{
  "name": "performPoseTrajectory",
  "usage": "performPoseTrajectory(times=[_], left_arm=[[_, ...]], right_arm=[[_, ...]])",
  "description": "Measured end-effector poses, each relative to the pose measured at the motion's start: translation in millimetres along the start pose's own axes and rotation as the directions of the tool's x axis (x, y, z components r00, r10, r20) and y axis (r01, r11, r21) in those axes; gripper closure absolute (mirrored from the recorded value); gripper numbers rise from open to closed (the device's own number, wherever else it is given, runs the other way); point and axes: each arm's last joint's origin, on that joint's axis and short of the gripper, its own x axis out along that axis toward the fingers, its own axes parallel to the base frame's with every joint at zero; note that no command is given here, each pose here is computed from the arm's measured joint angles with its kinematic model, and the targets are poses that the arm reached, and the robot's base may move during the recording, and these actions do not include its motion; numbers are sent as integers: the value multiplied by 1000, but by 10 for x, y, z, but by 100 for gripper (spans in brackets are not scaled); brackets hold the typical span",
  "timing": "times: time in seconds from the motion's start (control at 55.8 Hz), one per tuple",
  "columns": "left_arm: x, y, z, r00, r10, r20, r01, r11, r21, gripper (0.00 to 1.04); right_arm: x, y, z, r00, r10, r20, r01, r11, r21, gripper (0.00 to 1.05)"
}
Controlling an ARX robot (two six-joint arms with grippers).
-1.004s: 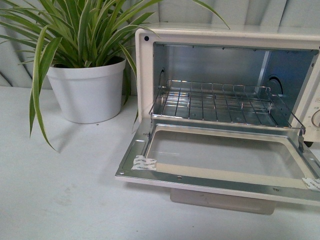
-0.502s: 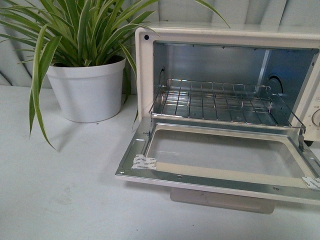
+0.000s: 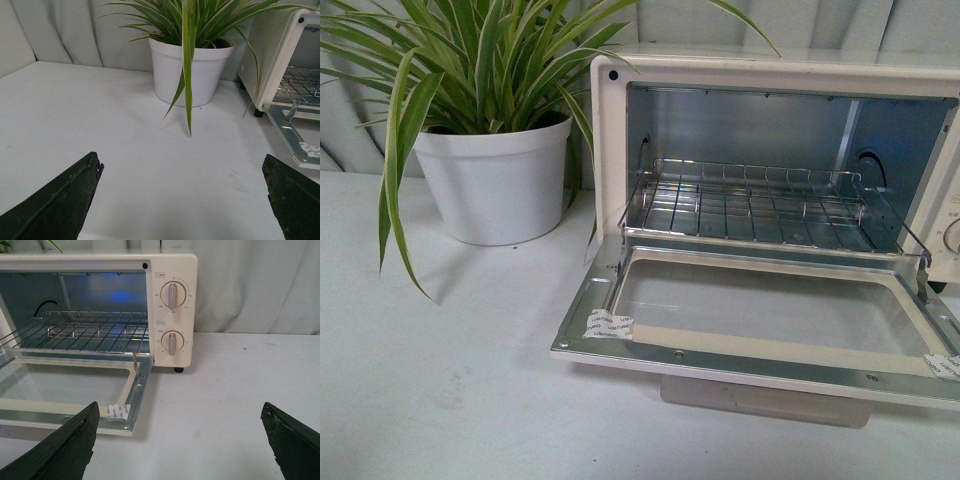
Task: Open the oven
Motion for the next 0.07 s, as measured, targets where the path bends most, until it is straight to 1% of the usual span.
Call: performPoseTrajectory(times=[0.072], left_arm=[[0,0,0,1000,0,0,0,1000,0,6]], right_arm=[[0,0,0,1000,0,0,0,1000,0,9]])
